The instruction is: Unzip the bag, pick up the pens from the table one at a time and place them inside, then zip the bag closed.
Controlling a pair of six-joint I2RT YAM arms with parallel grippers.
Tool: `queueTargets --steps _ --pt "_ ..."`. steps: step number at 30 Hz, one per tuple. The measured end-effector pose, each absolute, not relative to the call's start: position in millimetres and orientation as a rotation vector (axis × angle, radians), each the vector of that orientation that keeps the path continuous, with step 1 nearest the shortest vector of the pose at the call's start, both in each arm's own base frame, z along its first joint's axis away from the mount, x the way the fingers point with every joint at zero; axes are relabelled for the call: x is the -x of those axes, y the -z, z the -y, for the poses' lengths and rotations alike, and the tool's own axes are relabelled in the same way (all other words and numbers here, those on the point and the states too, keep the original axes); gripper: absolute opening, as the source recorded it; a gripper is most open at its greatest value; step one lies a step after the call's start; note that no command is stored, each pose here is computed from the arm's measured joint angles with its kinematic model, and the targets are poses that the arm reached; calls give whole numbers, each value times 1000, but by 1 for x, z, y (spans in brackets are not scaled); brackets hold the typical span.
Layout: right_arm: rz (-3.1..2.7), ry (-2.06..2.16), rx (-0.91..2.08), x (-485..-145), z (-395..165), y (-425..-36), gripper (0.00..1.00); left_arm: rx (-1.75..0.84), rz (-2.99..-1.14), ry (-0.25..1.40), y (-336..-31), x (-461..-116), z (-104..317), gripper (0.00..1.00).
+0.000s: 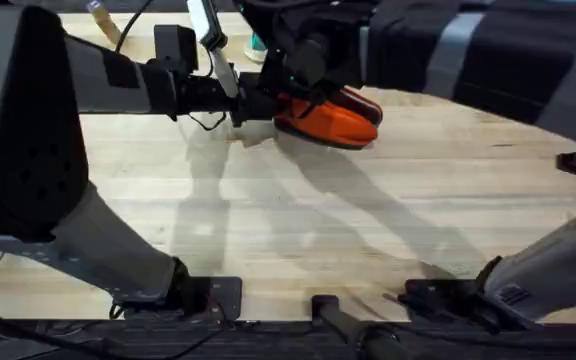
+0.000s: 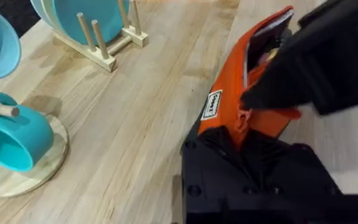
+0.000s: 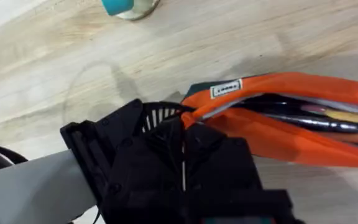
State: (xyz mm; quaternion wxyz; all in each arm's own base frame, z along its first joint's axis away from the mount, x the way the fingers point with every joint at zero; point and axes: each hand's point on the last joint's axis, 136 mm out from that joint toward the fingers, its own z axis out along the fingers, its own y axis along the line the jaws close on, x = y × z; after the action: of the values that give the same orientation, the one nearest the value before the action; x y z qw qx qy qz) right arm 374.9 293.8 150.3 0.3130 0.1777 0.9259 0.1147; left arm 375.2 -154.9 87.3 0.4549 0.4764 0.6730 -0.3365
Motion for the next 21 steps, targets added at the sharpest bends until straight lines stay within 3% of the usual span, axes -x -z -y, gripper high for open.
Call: queueTargets --steps 21 --pt "-2509 -158 -576 -375 -233 -151 30 -1179 -1657 830 -87 -375 156 43"
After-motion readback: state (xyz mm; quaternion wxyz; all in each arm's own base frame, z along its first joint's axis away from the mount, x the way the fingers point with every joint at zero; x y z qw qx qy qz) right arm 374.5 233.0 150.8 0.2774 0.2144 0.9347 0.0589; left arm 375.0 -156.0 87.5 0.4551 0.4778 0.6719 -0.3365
